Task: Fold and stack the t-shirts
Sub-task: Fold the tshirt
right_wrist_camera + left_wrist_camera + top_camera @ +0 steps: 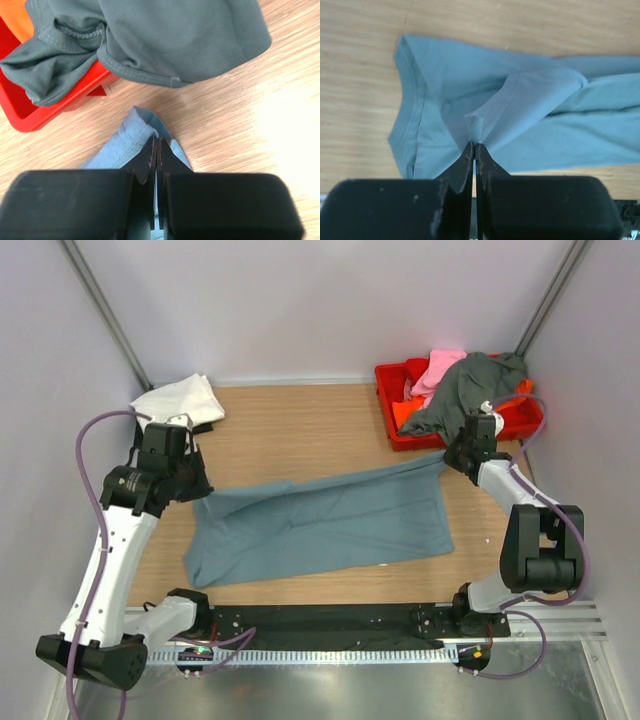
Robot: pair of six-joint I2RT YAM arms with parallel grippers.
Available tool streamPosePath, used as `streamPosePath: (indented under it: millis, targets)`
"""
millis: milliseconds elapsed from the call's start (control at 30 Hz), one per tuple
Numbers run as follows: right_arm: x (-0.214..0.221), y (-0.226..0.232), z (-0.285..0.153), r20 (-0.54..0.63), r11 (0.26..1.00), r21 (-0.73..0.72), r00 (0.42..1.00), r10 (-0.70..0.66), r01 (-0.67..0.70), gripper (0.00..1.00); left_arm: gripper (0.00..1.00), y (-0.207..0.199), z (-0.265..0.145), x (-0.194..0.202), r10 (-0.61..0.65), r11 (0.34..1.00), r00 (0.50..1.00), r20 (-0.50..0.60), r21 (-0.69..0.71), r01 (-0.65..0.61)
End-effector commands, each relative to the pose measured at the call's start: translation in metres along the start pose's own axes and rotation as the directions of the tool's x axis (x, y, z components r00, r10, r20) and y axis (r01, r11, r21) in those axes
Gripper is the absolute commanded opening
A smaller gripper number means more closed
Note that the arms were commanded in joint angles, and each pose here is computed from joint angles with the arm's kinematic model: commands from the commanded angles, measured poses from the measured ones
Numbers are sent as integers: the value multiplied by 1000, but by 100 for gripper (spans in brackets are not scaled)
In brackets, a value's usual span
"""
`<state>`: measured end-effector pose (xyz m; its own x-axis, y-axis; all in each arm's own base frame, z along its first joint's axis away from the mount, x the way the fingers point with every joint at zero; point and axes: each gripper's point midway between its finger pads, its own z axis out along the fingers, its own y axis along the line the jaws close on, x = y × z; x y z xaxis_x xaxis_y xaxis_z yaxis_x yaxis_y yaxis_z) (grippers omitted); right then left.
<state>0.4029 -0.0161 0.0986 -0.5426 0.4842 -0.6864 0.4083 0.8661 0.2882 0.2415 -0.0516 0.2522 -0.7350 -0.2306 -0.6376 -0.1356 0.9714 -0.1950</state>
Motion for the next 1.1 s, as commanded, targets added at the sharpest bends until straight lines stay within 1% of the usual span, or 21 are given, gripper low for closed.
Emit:
streamPosePath:
  millis: [0, 233, 367, 433, 467, 500, 533, 567, 600, 633, 667, 700, 733, 767, 833, 867, 900, 967, 1000, 1033, 1067]
  targets:
    - [-13, 2, -8, 59, 1000, -9, 998, 26, -26, 1, 0, 10, -4, 29, -8, 1000, 998, -65, -21, 7]
    - [-1, -3, -11, 44, 1000, -8, 999, 30, -29, 1, 0, 25, -9, 46, -6, 997, 994, -105, -79, -2]
    - [13, -12, -15, 24, 999, 19, 999, 45, -45, 1, 0, 34, -15, 55, -30, 992, 991, -129, -126, 13]
    - [19, -18, -15, 20, 997, 39, 997, 72, -73, 1, 1, 44, -17, 66, -49, 983, 986, -162, -182, 19]
    - [29, -25, -15, 3, 994, 65, 997, 82, -82, 2, 1, 47, -20, 75, -66, 980, 980, -189, -197, 28]
    - [30, -31, -17, 15, 991, 94, 995, 94, -95, 1, 2, 46, -20, 80, -71, 981, 975, -208, -191, 30]
    - [34, -34, -17, 11, 989, 105, 994, 108, -109, 1, 4, 45, -23, 85, -74, 983, 973, -218, -178, 34]
    - [43, -40, -16, -3, 986, 124, 994, 113, -112, 1, 10, 47, -25, 94, -85, 980, 968, -237, -195, 39]
    - [47, -43, -16, -10, 984, 139, 993, 117, -115, 2, 20, 46, -25, 96, -86, 981, 969, -231, -189, 42]
    - [51, -46, -16, -20, 982, 151, 993, 119, -115, 10, 56, 47, -29, 96, -91, 981, 973, -210, -185, 52]
    - [56, -50, -15, -36, 978, 171, 992, 124, -116, 33, 65, 48, -33, 97, -120, 977, 973, -199, -195, 81]
    - [59, -53, -14, -45, 975, 189, 991, 124, -113, 52, 68, 47, -35, 97, -133, 977, 972, -193, -192, 95]
    - [59, -61, -14, -37, 966, 229, 991, 128, -116, 68, 71, 45, -39, 95, -144, 978, 973, -179, -177, 112]
    - [58, -63, -15, -40, 962, 248, 990, 132, -118, 84, 72, 38, -40, 93, -156, 981, 973, -171, -144, 132]
    - [50, -65, -20, -9, 956, 261, 990, 141, -133, 91, 72, 36, -38, 88, -180, 978, 975, -128, -127, 164]
    - [46, -62, -22, 2, 958, 252, 990, 144, -140, 93, 72, 33, -35, 81, -185, 978, 978, -94, -111, 174]
    - [41, -59, -26, 22, 959, 235, 987, 156, -157, 93, 71, 33, -29, 83, -189, 977, 977, -97, -114, 178]
    - [24, -48, -41, 84, 968, 170, 982, 171, -183, 92, 68, 28, -17, 78, -198, 977, 976, -88, -100, 189]
    - [19, -42, -46, 99, 973, 135, 979, 176, -188, 93, 68, 25, -9, 80, -204, 976, 973, -108, -100, 193]
    - [7, -31, -55, 141, 981, 63, 974, 176, -186, 91, 66, 24, -1, 85, -222, 972, 967, -128, -108, 209]
    - [6, -18, -60, 130, 984, -11, 976, 176, -176, 90, 65, 18, 9, 79, -232, 971, 967, -107, -81, 224]
